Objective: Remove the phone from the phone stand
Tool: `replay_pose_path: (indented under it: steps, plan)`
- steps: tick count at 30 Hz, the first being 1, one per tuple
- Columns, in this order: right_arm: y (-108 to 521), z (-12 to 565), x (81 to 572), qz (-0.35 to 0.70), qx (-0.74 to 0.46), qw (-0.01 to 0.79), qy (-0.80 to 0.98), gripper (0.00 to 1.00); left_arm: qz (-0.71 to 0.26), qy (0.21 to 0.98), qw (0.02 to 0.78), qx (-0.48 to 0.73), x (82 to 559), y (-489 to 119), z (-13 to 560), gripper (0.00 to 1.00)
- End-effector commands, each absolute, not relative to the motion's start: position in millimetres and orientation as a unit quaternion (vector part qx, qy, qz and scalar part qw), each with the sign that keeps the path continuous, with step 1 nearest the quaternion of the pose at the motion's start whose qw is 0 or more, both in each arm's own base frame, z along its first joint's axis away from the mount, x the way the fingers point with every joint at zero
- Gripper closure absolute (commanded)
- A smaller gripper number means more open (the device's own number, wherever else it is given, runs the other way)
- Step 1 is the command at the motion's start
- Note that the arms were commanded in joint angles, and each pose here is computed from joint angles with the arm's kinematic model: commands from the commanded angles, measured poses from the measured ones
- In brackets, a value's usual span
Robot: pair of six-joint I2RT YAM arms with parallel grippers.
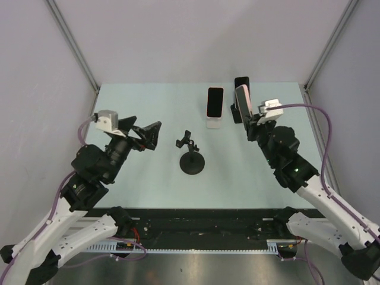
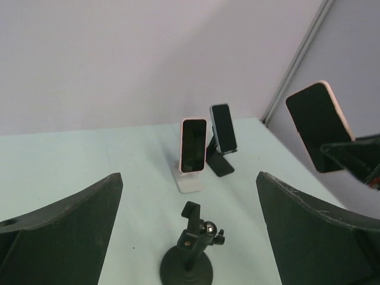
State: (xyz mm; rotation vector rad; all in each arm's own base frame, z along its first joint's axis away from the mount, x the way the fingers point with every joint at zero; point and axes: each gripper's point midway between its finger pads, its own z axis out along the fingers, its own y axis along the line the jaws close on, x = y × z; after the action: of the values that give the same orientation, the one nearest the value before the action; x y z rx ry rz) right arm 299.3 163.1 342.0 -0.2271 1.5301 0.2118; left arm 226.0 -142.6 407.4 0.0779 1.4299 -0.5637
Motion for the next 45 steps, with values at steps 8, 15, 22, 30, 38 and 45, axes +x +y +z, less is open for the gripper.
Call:
replay_pose_path:
  steps: [8,15,22,30,38,45]
  plan:
    - [77.4,267.2,299.3,0.243,0.047,0.554,0.795,1.00,-0.198,0.667,0.706,0.131,251.9,-148.0,371.9,0.00]
    - [22.7,208.0,320.8,0.244,0.180,0.500,0.811,1.00,-0.163,0.707,0.680,0.101,272.6,-125.0,327.3,0.00]
    - [-24.9,153.2,340.3,0.218,0.239,0.453,0.831,1.00,-0.111,0.706,0.695,0.079,272.0,-101.4,321.7,0.00]
    - [-73.8,121.7,364.4,0.240,0.236,0.456,0.824,1.00,-0.086,0.703,0.702,0.070,267.5,-94.9,320.6,0.00]
    - [-86.0,83.3,370.3,0.253,0.202,0.370,0.871,1.00,-0.077,0.693,0.714,0.063,263.5,-89.0,325.9,0.00]
    - [-117.8,56.0,360.2,0.232,0.218,0.350,0.881,0.95,-0.077,0.691,0.716,0.063,262.9,-88.9,326.0,0.00]
